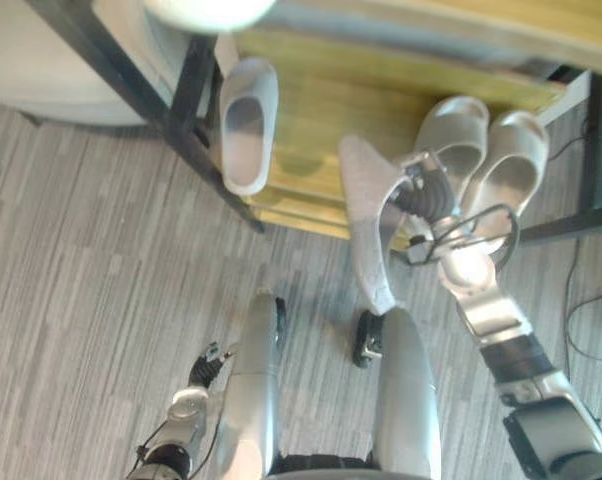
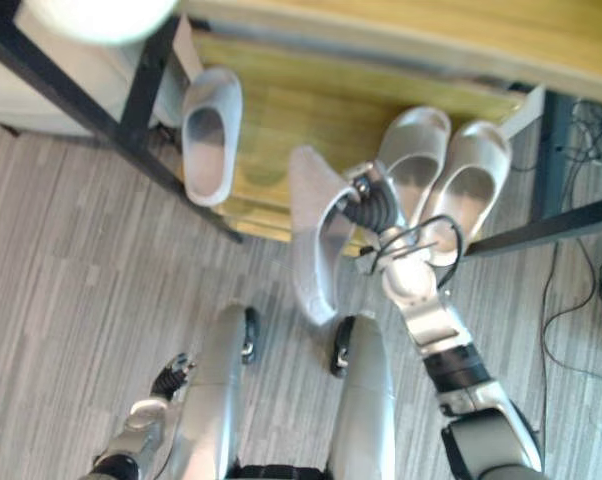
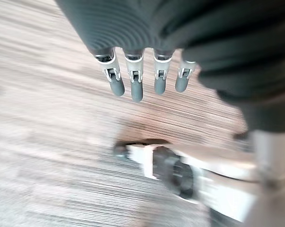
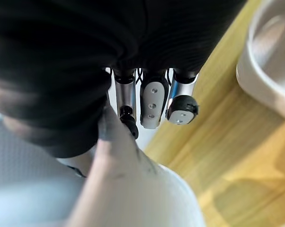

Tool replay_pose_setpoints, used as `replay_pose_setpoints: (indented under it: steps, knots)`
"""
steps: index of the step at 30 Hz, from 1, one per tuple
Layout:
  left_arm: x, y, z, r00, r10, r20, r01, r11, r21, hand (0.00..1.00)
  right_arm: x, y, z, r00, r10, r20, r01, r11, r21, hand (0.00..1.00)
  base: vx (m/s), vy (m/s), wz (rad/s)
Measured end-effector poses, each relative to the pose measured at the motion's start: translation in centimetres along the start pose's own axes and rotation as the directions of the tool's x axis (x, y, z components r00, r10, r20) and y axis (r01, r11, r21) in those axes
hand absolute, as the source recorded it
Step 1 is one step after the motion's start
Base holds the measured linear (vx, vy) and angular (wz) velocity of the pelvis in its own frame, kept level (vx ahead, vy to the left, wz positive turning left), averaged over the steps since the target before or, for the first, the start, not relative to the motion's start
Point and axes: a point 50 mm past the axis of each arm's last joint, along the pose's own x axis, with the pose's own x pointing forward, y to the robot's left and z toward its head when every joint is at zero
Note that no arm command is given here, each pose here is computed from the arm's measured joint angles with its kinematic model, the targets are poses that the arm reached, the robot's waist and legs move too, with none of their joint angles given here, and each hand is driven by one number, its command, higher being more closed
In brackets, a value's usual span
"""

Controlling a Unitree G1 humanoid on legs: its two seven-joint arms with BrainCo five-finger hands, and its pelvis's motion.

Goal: Organize the slippers on the shoe rack

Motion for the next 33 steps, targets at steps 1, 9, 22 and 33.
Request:
replay_pose_setpoints:
  steps: [1, 9, 22, 33]
  knots:
    - [-0.1, -0.1, 0.0, 1.0, 0.006, 0.008, -0.005, 1.0, -0.022, 0.0, 0.4, -0.1, 0.3, 1.0, -0.013, 0.016, 0.014, 1.0, -0.022, 1.0, -0.05, -0.066, 0.15]
    - [-0.4, -0.3, 0.4, 0.999, 0.029, 0.041, -0.025, 0.997, -0.076, 0.0, 3.6, -1.5, 2.5, 0.987, -0.112, 0.117, 0.128, 0.982, -0.142, 1.0, -0.04, -0.054, 0.09]
    - [-0.7, -0.6, 0.4, 0.997, 0.052, 0.056, -0.047, 0.994, -0.096, 0.0, 7.9, -2.4, 1.9, 0.991, -0.114, 0.067, 0.131, 0.904, -0.407, 1.0, -0.01, -0.028, 0.07]
    - [-0.8, -0.9, 0.4, 0.995, 0.083, 0.055, -0.076, 0.99, -0.116, 0.0, 10.1, -4.6, 0.4, 0.973, -0.228, -0.037, 0.167, 0.807, -0.567, 1.0, -0.02, -0.013, 0.09]
